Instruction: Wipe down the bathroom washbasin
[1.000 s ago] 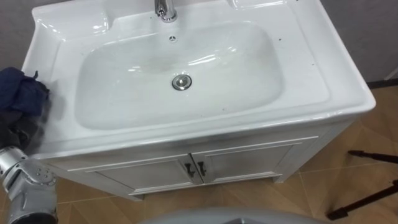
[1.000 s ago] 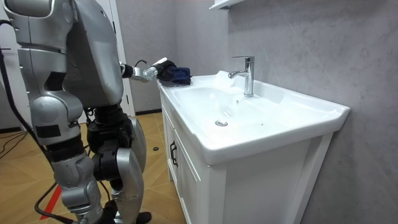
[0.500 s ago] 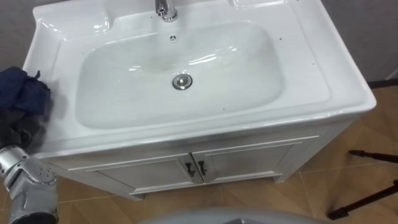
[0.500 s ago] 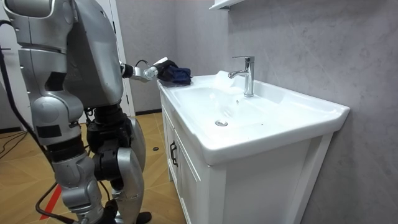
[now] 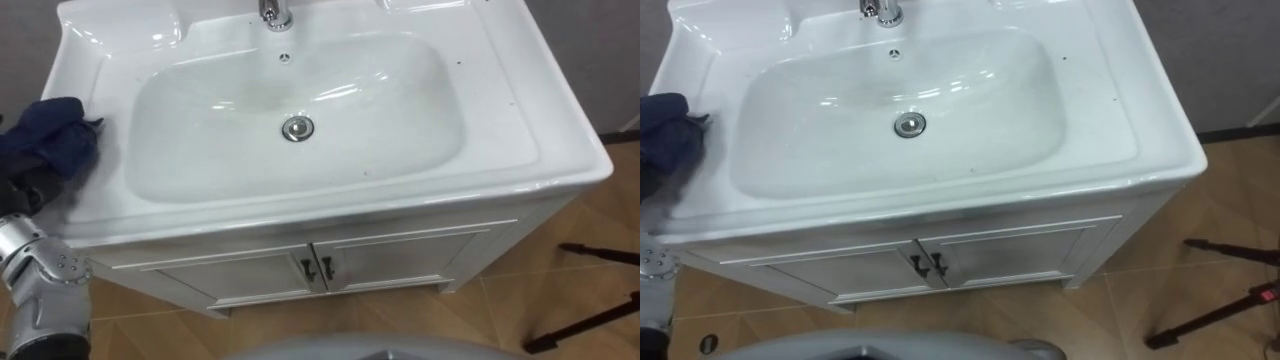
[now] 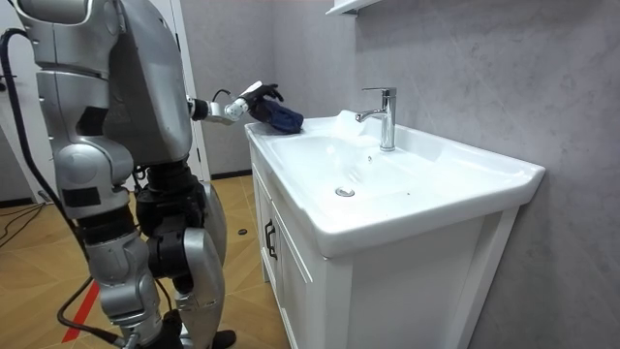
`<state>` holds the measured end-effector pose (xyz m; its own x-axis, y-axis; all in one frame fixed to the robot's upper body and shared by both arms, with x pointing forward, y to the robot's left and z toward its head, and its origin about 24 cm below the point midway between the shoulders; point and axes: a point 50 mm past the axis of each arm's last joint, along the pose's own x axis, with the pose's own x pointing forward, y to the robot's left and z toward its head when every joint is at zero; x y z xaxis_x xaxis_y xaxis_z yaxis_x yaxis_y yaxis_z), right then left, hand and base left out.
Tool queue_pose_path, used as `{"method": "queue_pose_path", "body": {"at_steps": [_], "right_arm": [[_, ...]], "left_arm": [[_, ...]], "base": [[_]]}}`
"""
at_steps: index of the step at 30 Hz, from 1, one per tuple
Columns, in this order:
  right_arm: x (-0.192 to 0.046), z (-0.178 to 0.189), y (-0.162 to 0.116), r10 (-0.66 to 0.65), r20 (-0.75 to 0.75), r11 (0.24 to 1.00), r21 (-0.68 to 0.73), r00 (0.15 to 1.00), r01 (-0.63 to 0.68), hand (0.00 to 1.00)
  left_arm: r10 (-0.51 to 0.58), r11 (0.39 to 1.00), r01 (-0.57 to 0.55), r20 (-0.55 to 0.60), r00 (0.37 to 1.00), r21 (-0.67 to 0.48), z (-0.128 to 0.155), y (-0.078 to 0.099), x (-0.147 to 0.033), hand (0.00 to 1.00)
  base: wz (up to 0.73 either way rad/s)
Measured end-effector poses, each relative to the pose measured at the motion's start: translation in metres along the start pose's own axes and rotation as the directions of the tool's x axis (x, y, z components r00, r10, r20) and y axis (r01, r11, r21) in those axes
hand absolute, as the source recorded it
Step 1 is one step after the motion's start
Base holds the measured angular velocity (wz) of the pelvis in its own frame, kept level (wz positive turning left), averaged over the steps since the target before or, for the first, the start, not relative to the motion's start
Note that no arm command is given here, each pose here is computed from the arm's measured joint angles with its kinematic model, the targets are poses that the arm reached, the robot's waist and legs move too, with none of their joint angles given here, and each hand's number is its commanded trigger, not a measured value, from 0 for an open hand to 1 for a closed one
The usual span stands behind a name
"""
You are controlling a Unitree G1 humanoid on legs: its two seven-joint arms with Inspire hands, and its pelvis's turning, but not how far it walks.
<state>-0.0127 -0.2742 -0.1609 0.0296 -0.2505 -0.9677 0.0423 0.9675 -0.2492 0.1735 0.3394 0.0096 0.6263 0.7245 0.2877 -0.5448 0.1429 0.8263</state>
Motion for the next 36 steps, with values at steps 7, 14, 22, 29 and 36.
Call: {"method": "queue_pose_path", "body": {"at_steps": [7, 14, 22, 29, 36], "right_arm": [[0.0000, -0.0006, 0.0000, 0.000, -0.002, 1.000, -0.002, 1.000, 0.000, 0.00], [0.0000, -0.0009, 0.0000, 0.000, -0.003, 1.000, -0.002, 1.000, 0.000, 0.00], [-0.0002, -0.0037, 0.0002, 0.001, -0.013, 1.000, -0.007, 1.000, -0.001, 0.00], [-0.0001, -0.0038, 0.0005, 0.002, -0.014, 1.000, -0.007, 1.000, -0.002, 0.00], [0.0003, 0.0014, 0.0018, 0.004, -0.001, 1.000, -0.016, 1.000, -0.004, 0.00]], "left_arm": [[0.002, 1.000, -0.002, 0.002, 1.000, -0.002, 0.0007, 0.0004, 0.0003, 0.00], [0.002, 1.000, -0.002, 0.002, 1.000, -0.002, 0.0007, 0.0004, 0.0003, 0.00], [0.001, 1.000, -0.001, 0.001, 1.000, -0.001, 0.0003, 0.0002, 0.0002, 0.00], [0.004, 1.000, -0.004, -0.019, 1.000, -0.024, -0.0009, 0.0007, 0.0004, 0.00], [-0.006, 0.968, -0.042, -0.188, 0.982, -0.247, -0.0077, 0.0005, 0.0005, 0.00]], "base": [[0.00], [0.00], [0.00], [0.00], [0.00]]}}
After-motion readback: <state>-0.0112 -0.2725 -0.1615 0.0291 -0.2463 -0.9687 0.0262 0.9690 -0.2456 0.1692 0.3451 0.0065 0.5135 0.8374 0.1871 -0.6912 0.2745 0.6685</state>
